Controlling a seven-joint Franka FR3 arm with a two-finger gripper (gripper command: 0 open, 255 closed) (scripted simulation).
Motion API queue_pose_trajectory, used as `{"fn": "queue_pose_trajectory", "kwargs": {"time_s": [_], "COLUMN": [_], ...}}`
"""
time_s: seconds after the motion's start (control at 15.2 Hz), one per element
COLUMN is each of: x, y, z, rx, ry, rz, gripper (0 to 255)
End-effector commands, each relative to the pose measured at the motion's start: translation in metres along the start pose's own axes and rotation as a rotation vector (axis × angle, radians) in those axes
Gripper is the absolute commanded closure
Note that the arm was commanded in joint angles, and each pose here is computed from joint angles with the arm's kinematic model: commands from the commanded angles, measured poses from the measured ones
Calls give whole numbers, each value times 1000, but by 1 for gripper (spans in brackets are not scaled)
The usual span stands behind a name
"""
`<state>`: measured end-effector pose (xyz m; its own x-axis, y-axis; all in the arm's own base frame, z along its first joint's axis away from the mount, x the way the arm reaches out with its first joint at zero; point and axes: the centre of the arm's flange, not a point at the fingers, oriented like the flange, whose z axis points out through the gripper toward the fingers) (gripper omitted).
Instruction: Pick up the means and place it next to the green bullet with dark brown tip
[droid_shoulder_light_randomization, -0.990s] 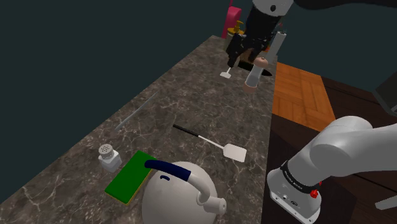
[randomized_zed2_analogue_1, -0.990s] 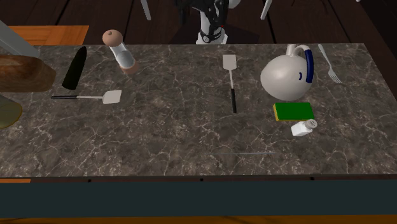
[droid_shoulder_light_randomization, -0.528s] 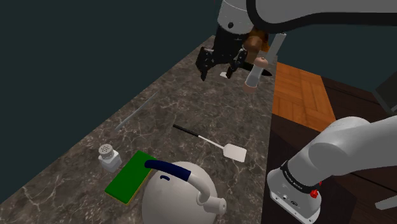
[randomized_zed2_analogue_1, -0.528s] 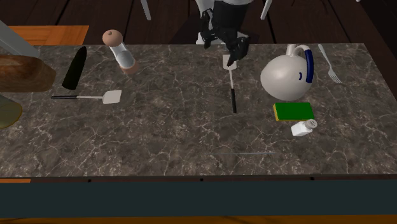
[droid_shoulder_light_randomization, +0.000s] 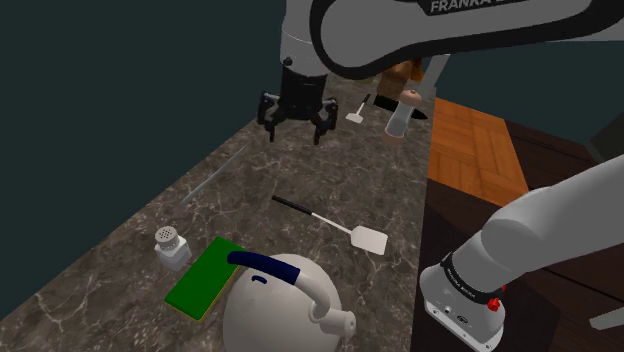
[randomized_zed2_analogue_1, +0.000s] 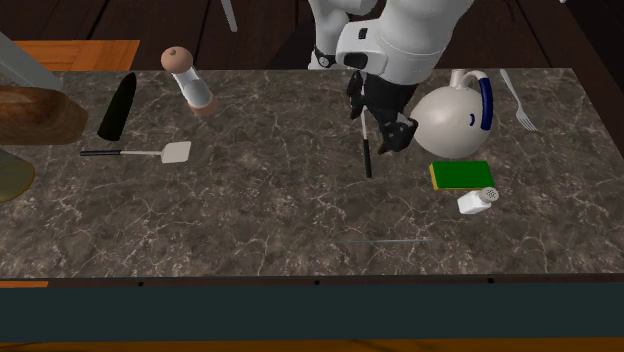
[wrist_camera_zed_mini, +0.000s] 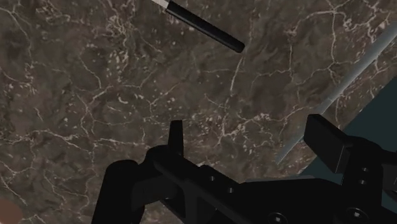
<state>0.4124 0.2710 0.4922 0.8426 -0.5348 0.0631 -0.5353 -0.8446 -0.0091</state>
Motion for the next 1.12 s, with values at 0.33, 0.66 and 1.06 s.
{"fn": "queue_pose_trajectory", "kwargs": {"time_s": [0.33, 0.66, 1.06], "x": [11, 29, 52], "y": [-81, -136, -184], "z": [46, 79, 115], "rx": [-3, -6, -9], "ry": [-47, -79, -109], "rz": [222, 376, 519], "gripper": [0, 0, 0]}}
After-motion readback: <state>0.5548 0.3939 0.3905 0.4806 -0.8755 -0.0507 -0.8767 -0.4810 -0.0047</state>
